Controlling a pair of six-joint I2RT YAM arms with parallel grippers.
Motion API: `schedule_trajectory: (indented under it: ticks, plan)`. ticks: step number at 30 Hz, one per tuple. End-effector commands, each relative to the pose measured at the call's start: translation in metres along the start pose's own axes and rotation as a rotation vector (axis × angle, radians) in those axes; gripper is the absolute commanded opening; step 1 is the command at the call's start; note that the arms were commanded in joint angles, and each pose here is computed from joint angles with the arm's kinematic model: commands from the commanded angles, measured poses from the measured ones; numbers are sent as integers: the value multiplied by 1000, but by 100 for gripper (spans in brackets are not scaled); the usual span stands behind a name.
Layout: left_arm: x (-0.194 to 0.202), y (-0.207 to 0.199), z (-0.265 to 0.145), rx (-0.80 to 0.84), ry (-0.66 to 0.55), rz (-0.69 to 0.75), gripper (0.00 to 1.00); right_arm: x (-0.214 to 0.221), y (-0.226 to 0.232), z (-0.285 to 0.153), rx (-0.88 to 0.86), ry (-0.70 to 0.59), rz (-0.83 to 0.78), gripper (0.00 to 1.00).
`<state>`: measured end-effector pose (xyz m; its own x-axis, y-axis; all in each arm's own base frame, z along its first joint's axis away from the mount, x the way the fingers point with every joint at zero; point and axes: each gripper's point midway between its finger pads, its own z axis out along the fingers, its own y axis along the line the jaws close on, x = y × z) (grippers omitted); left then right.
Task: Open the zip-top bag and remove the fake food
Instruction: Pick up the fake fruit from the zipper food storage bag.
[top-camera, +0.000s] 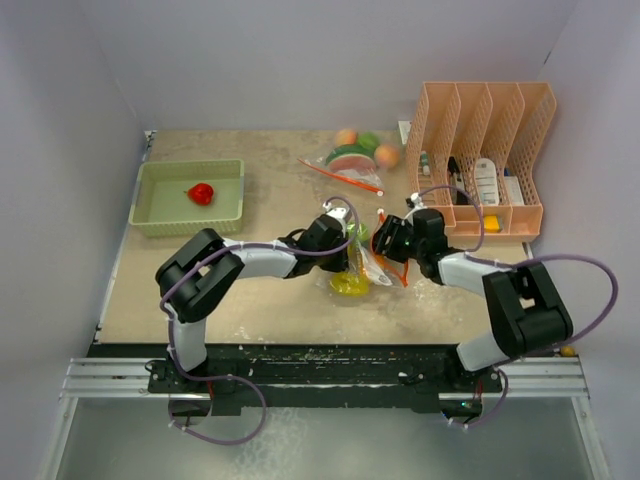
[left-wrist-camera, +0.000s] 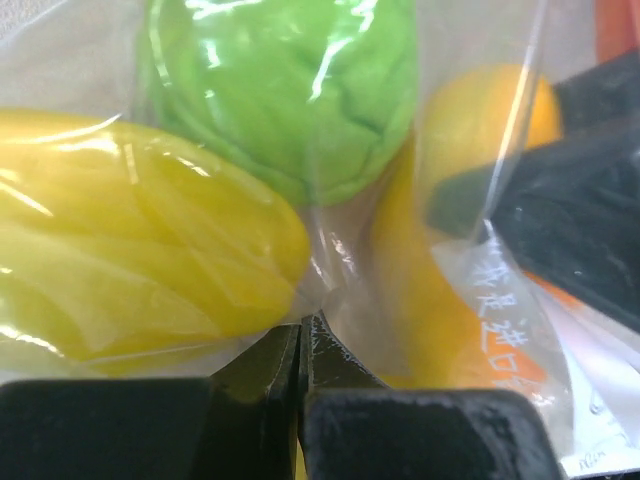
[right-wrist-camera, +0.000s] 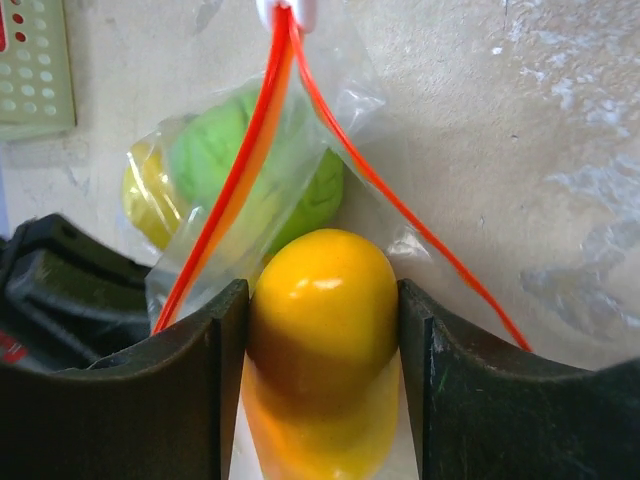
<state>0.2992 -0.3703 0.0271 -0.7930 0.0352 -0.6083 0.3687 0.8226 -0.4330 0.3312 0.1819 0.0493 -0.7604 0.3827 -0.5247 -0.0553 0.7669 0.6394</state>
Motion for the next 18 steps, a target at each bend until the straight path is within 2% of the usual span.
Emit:
schedule_trajectory:
  ticks: [1, 9, 15, 17, 18]
  plan:
    - [-16, 6, -5, 39, -55, -85, 0, -16, -3, -28, 72, -63, -54, 48]
    - [-28, 45, -23, -28, -100, -160, 0, -45, -5, -72, 158, -157, -99, 49]
    - [-34, 56, -34, -78, -124, -152, 1, -70, 12, -105, 160, -261, -124, 48]
    - [-38, 55, -39, -81, -136, -145, 6, -79, 26, -116, 119, -300, -134, 49]
    - [-40, 54, -43, -80, -140, -145, 16, -81, 33, -120, 96, -307, -140, 50]
